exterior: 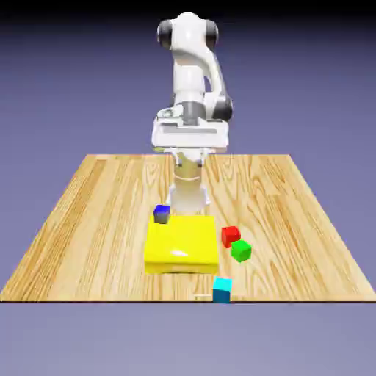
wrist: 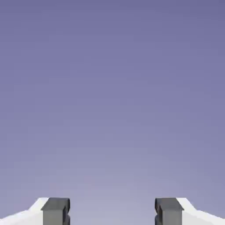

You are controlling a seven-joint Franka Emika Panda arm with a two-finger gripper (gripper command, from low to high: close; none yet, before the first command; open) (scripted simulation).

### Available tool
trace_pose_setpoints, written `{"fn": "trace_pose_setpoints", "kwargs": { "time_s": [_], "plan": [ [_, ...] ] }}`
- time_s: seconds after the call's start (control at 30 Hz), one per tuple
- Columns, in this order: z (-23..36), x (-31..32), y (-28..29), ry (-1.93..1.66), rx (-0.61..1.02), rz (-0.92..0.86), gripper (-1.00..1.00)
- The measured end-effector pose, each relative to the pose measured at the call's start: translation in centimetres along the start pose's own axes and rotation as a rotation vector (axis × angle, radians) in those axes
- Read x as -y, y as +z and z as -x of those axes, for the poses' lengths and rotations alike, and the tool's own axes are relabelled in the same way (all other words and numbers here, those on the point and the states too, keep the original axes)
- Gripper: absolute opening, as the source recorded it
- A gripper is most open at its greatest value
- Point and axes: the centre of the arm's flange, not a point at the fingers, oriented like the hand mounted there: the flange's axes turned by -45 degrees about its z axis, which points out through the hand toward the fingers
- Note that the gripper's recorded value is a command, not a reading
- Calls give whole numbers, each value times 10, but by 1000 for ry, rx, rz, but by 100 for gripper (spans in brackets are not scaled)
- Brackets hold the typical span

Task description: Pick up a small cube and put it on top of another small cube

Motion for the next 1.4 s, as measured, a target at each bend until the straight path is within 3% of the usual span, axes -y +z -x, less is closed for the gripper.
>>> {"fn": "trace_pose_setpoints", "kwargs": {
  "time_s": [0.63, 1.0, 1.07, 1.17, 1.2, 1.27, 1.4],
  "plan": [
    [-16, 41, 206, 187, 711, -15, 0],
    [40, 76, 323, 272, 1128, 25, 0],
    [44, 78, 329, 276, 1150, 28, 0],
    [96, 84, 361, 276, 1150, 28, 0],
    [103, 84, 364, 276, 1150, 29, -100],
    [103, 84, 364, 276, 1150, 28, -100],
    [46, 84, 322, 254, 1151, 15, -100]
  ]
}}
